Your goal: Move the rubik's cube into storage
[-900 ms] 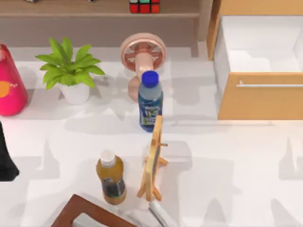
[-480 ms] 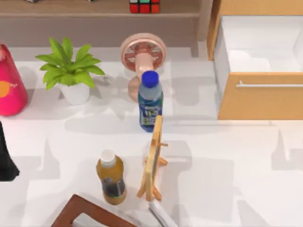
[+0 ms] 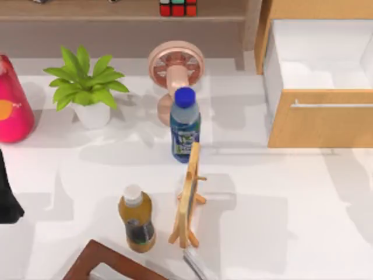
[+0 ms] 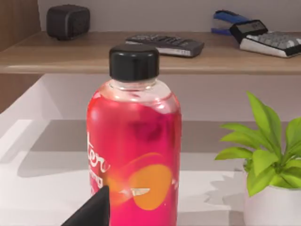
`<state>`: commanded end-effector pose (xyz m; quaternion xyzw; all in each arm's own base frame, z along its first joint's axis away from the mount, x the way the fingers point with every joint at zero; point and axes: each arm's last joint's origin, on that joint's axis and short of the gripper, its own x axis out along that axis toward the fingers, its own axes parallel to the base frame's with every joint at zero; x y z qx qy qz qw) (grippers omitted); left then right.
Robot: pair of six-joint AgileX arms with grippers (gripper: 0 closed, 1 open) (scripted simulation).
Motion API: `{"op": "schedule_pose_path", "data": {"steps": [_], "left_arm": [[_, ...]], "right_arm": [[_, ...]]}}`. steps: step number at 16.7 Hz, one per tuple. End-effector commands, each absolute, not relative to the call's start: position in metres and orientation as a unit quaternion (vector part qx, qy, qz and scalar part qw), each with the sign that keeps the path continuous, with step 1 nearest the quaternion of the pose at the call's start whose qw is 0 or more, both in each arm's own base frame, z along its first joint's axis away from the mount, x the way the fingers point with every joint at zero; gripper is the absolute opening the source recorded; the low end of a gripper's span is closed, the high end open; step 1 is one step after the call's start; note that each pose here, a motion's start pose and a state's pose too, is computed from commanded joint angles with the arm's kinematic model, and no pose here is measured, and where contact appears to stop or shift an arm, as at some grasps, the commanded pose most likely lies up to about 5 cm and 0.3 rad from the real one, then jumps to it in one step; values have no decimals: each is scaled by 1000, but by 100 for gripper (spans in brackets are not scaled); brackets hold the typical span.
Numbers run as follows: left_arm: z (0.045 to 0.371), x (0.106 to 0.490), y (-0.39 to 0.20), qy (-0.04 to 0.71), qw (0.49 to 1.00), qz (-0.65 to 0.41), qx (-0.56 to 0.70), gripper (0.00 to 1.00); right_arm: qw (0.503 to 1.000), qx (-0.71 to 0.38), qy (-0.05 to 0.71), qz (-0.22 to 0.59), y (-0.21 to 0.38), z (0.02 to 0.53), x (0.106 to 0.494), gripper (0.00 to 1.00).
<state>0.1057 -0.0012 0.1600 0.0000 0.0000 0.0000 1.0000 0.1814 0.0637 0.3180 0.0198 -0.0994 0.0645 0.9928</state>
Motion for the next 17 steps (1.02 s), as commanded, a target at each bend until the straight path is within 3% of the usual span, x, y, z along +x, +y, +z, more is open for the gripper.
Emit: {"op": "schedule_pose_path", "data": {"steps": [4,9,13,17], "left_arm": [[160,106,-1,0,1000,0,0,100],[160,106,-1,0,1000,0,0,100],[160,106,-1,0,1000,0,0,100],[160,106,-1,0,1000,0,0,100]], "right_arm": [[992,33,-96,69,135,340,256,100],[997,27,-51,49,248,283,339,100],[1000,10,-15,22,315,208,371,100],[1000,1,-2,-1,345,165,381,100]]}}
